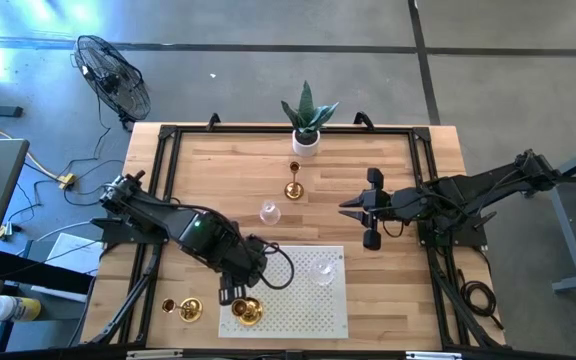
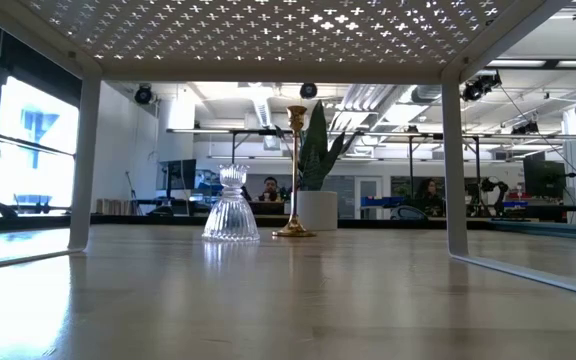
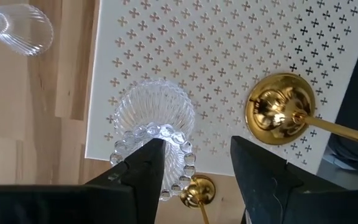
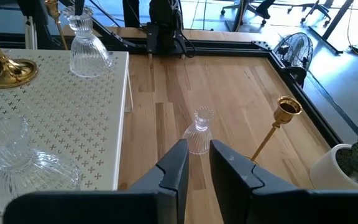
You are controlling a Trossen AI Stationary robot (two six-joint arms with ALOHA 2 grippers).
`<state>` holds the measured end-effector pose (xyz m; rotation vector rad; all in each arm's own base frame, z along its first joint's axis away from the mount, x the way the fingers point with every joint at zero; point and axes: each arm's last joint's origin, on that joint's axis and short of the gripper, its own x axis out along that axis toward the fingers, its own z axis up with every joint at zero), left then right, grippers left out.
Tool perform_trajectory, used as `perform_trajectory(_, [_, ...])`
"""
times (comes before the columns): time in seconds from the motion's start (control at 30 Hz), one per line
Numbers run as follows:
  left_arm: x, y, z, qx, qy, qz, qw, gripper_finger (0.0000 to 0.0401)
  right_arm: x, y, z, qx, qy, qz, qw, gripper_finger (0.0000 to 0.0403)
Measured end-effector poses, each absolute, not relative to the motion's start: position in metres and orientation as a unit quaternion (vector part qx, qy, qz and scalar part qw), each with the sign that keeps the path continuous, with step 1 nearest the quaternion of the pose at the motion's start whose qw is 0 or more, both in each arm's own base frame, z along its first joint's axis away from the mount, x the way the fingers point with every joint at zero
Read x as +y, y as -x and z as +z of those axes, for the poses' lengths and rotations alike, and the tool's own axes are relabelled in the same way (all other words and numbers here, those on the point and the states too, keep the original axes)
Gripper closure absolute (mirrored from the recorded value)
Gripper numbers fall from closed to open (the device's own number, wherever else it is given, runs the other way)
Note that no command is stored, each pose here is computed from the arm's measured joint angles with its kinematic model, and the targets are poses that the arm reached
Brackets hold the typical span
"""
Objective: Pick & Place candle stick holders
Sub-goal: Put the left transparent candle holder on the shelf
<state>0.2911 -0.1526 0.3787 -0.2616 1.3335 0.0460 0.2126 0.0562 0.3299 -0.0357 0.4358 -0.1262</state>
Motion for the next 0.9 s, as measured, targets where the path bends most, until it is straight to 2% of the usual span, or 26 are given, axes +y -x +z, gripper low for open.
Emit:
perform_trajectory(0.3, [-0.139,-0.297,0.38,0.617,0.145,0.027,0.773,0.0222,0.056,-0.213,0.33,0.216,0.02,-0.063,0.974,0.0345])
perform_trajectory(0.63, [-0.147,-0.302,0.384,0.607,0.187,-0.035,0.772,0.0222,0.056,-0.212,0.329,0.22,0.021,-0.063,0.973,0.0344])
perform_trajectory(0.9, [-0.144,-0.3,0.382,0.615,0.174,-0.015,0.769,0.0222,0.056,-0.212,0.329,0.22,0.019,-0.063,0.973,0.0344])
